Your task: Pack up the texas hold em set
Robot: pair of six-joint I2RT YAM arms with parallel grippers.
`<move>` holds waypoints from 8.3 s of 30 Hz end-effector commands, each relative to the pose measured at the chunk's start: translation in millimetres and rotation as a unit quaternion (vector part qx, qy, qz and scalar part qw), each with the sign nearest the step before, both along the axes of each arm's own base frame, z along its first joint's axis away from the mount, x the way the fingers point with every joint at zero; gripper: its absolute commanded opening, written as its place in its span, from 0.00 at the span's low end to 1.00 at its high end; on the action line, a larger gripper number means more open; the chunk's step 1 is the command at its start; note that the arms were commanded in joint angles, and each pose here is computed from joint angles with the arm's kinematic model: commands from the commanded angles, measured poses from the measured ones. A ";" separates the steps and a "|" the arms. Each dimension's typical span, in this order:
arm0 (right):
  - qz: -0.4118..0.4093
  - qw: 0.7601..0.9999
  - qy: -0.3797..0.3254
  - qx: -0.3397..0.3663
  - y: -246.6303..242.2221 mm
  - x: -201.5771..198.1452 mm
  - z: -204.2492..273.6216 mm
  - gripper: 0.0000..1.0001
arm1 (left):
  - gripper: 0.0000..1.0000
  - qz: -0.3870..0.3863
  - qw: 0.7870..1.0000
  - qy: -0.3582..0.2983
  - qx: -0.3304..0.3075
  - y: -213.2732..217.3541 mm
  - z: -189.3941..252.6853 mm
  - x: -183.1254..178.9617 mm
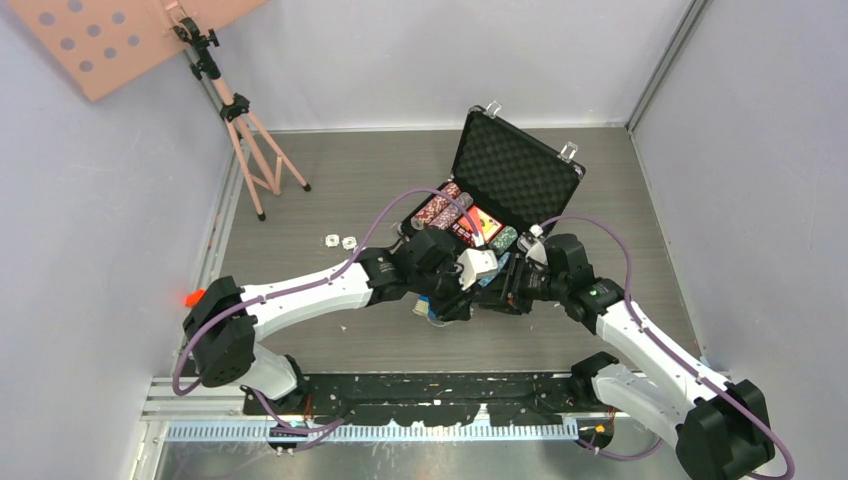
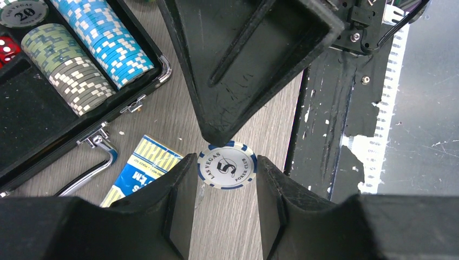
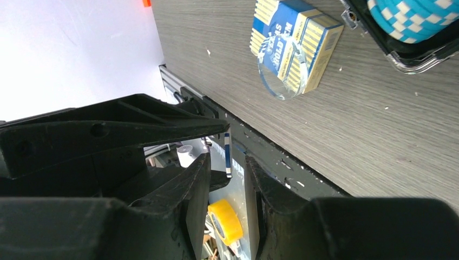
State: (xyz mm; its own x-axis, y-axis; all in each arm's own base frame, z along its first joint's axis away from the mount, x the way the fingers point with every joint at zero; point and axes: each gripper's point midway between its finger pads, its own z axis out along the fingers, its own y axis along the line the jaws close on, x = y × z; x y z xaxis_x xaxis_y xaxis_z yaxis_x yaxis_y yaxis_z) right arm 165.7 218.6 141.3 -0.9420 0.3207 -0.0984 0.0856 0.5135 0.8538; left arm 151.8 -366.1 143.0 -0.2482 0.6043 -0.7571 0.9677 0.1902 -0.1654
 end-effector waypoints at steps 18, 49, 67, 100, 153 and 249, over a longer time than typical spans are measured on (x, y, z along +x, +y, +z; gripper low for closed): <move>0.057 0.998 -0.009 0.026 10.4 -6.3 9.5 0.35 | 0.22 -0.042 0.998 -0.020 -0.051 -23.5 27.6 0.7; -0.005 0.830 -0.338 -0.444 -110.4 127.0 26.6 0.01 | 1.00 0.302 0.947 -0.068 -0.082 69.8 42.0 75.7; 0.081 0.769 -0.299 -0.559 -115.9 192.4 -33.9 0.01 | 1.00 0.455 0.884 -0.064 -0.086 145.1 32.9 105.8; -0.042 0.817 -0.275 -0.504 -115.3 175.3 21.1 0.58 | 1.00 0.562 0.826 -0.035 0.004 190.3 0.7 144.8; -0.127 0.875 -0.269 -0.382 -111.1 114.7 73.8 0.78 | 0.26 0.506 0.817 0.187 0.204 185.4 -93.3 178.9; -0.105 0.885 -0.261 -0.371 -104.4 107.8 77.1 0.78 | 0.90 0.427 0.879 0.101 0.186 161.4 -75.8 187.1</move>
